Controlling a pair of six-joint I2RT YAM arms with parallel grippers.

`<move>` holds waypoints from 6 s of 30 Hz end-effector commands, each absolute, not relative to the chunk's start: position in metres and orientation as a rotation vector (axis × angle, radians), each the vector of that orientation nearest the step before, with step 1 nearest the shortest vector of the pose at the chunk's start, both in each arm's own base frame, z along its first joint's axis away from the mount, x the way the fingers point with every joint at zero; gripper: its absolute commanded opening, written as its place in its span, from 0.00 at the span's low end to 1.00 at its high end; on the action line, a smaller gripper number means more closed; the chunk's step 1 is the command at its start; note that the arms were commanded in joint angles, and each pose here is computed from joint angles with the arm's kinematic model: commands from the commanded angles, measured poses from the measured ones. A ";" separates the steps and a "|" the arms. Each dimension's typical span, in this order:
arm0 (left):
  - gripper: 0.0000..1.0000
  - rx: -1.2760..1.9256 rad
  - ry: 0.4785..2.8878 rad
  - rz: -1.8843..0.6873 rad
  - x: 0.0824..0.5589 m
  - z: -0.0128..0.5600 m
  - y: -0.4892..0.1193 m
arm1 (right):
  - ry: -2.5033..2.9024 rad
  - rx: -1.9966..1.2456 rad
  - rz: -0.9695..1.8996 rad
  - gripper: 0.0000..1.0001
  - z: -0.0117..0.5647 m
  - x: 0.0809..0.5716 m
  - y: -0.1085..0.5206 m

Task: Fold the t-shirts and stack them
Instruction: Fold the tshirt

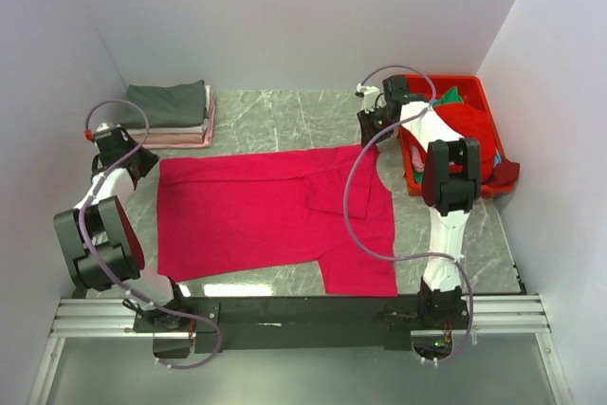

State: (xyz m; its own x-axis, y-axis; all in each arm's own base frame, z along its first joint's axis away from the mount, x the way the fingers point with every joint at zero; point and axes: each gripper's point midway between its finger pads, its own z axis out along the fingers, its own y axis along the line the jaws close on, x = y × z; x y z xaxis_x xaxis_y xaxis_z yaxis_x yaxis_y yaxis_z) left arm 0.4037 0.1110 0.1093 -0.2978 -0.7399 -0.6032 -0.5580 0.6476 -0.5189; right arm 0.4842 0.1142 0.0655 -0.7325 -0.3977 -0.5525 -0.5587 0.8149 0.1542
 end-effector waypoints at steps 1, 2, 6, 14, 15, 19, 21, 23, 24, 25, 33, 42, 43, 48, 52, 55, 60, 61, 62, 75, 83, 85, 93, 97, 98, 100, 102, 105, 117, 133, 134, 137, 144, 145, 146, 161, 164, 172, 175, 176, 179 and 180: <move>0.28 -0.913 2.019 -0.340 0.419 0.111 0.102 | 2.490 -0.720 0.360 0.31 0.072 0.497 0.109; 0.28 -0.907 2.028 -0.352 0.421 0.110 0.101 | 2.500 -0.724 0.349 0.28 0.067 0.501 0.109; 0.28 -0.898 2.052 -0.346 0.422 0.101 0.102 | 2.523 -0.736 0.327 0.26 0.065 0.502 0.105; 0.30 -0.861 2.025 -0.337 0.425 0.117 0.111 | 2.471 -0.716 0.233 0.51 0.080 0.515 0.097; 0.30 -0.854 2.018 -0.343 0.426 0.122 0.110 | 2.476 -0.710 0.229 0.51 0.078 0.516 0.095; 0.30 -0.789 1.958 -0.339 0.420 0.157 0.107 | 2.524 -0.697 0.223 0.53 0.062 0.516 0.093; 0.31 -0.774 1.941 -0.338 0.413 0.164 0.104 | 2.533 -0.697 0.215 0.54 0.060 0.517 0.092; 0.32 -0.746 1.909 -0.348 0.406 0.176 0.099 | 2.546 -0.703 0.210 0.54 0.055 0.518 0.090; 0.32 -0.736 1.900 -0.353 0.403 0.180 0.096 | 2.552 -0.706 0.202 0.54 0.053 0.518 0.089; 0.32 -0.718 1.881 -0.359 0.399 0.189 0.094 | 2.564 -0.713 0.202 0.55 0.048 0.517 0.089; 0.32 -0.651 1.842 -0.400 0.375 0.209 0.075 | 2.599 -0.739 0.190 0.50 0.035 0.517 0.086; 0.33 -0.597 1.815 -0.394 0.353 0.220 0.063 | 2.593 -0.735 0.183 0.17 0.033 0.526 0.087; 0.34 -0.596 1.818 -0.393 0.352 0.219 0.063 | 2.582 -0.734 0.175 0.13 0.036 0.529 0.088; 0.34 -0.597 1.815 -0.381 0.350 0.217 0.064 | 2.531 -0.692 0.073 0.00 0.046 0.549 0.077; 0.34 -0.604 1.823 -0.375 0.349 0.213 0.065 | 2.468 -0.644 -0.010 0.00 0.060 0.573 0.071; 0.34 -0.609 1.820 -0.374 0.349 0.213 0.065 | 2.418 -0.607 -0.047 0.00 0.068 0.593 0.069; 0.46 -0.635 1.821 -0.407 0.350 0.209 0.063 | 2.353 -0.554 -0.101 0.00 0.073 0.619 0.071; 0.49 -0.648 1.825 -0.418 0.350 0.207 0.062 | 2.342 -0.549 -0.117 0.02 0.075 0.622 0.070; 0.56 -0.660 1.824 -0.436 0.349 0.206 0.062 | 2.327 -0.555 -0.119 0.06 0.078 0.624 0.072; 0.67 -0.871 1.984 -0.802 0.310 0.182 -0.009 | 1.950 -1.113 0.234 0.64 0.215 0.500 0.181; 0.65 -1.094 2.143 -0.653 0.247 0.136 -0.083 | 1.522 -1.609 0.607 0.65 0.207 0.299 0.230; 0.65 -1.209 2.210 -0.589 0.218 0.114 -0.086 | 1.565 -1.597 0.640 0.65 0.188 0.280 0.223; 0.55 -1.544 2.293 -0.381 0.154 0.087 -0.090 | 1.714 -1.433 0.599 0.65 0.166 0.264 0.188; 0.55 -1.543 2.294 -0.188 0.157 0.074 -0.076 | 1.774 -1.364 0.588 0.65 0.162 0.269 0.169; 0.55 -1.557 2.307 -0.145 0.157 0.068 -0.076 | 1.798 -1.330 0.583 0.65 0.162 0.272 0.162; 0.55 -1.567 2.335 -0.093 0.154 0.057 -0.075 | 1.805 -1.302 0.598 0.65 0.163 0.274 0.159; 0.54 -1.603 2.357 -0.010 0.146 0.048 -0.071 | 1.825 -1.279 0.607 0.65 0.161 0.275 0.156; 0.52 -1.628 2.324 0.039 0.143 0.053 -0.063 | 1.841 -1.269 0.609 0.65 0.158 0.276 0.153; 0.46 -1.593 2.427 0.198 0.126 0.047 -0.057 | 1.858 -1.267 0.662 0.64 0.153 0.276 0.153; 0.36 -1.631 2.458 0.263 0.133 0.009 -0.066 | 1.864 -1.238 0.693 0.64 0.158 0.274 0.147; 0.36 -1.634 2.453 0.278 0.132 0.008 -0.064 | 1.863 -1.237 0.696 0.64 0.158 0.275 0.147; 0.35 -1.636 2.460 0.309 0.129 0.000 -0.061 | 1.865 -1.236 0.713 0.64 0.160 0.274 0.148; 0.17 -1.607 2.452 0.329 0.133 0.001 -0.057 | 1.868 -1.243 0.699 0.64 0.162 0.272 0.145; 0.17 -1.594 2.436 0.304 0.141 0.007 -0.059 | 1.870 -1.245 0.702 0.64 0.162 0.271 0.145; 0.18 -1.581 2.429 0.312 0.142 0.011 -0.056 | 1.869 -1.244 0.697 0.64 0.163 0.272 0.145; 0.54 -1.630 2.454 0.199 0.135 0.033 -0.059 | 1.878 -1.243 0.701 0.64 0.163 0.274 0.145; 0.50 -1.650 2.432 0.188 0.134 0.037 -0.058 | 1.875 -1.245 0.704 0.64 0.165 0.274 0.145; 0.42 -1.651 2.522 0.337 0.130 0.015 -0.055 | 1.873 -1.244 0.695 0.64 0.164 0.272 0.144; 0.42 -1.643 2.562 0.382 0.128 0.009 -0.056 | 1.871 -1.240 0.693 0.64 0.165 0.273 0.142; 0.43 -1.638 2.563 0.387 0.128 0.008 -0.055 | 1.867 -1.240 0.696 0.64 0.165 0.273 0.143; 0.43 -1.621 2.554 0.398 0.131 0.007 -0.052 | 1.868 -1.236 0.701 0.64 0.166 0.274 0.142; 0.43 -1.627 2.552 0.406 0.131 0.006 -0.051 | 1.866 -1.236 0.701 0.64 0.167 0.274 0.141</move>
State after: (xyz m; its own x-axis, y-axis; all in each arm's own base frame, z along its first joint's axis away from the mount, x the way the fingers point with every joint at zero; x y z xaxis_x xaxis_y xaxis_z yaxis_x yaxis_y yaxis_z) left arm 0.1300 -0.0525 0.0131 -0.4221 -0.8806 -0.2152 -0.9047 0.3939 0.1626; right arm 0.2667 0.1402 0.1493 -0.2711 -0.5159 -0.8126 -0.9197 0.3879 0.0606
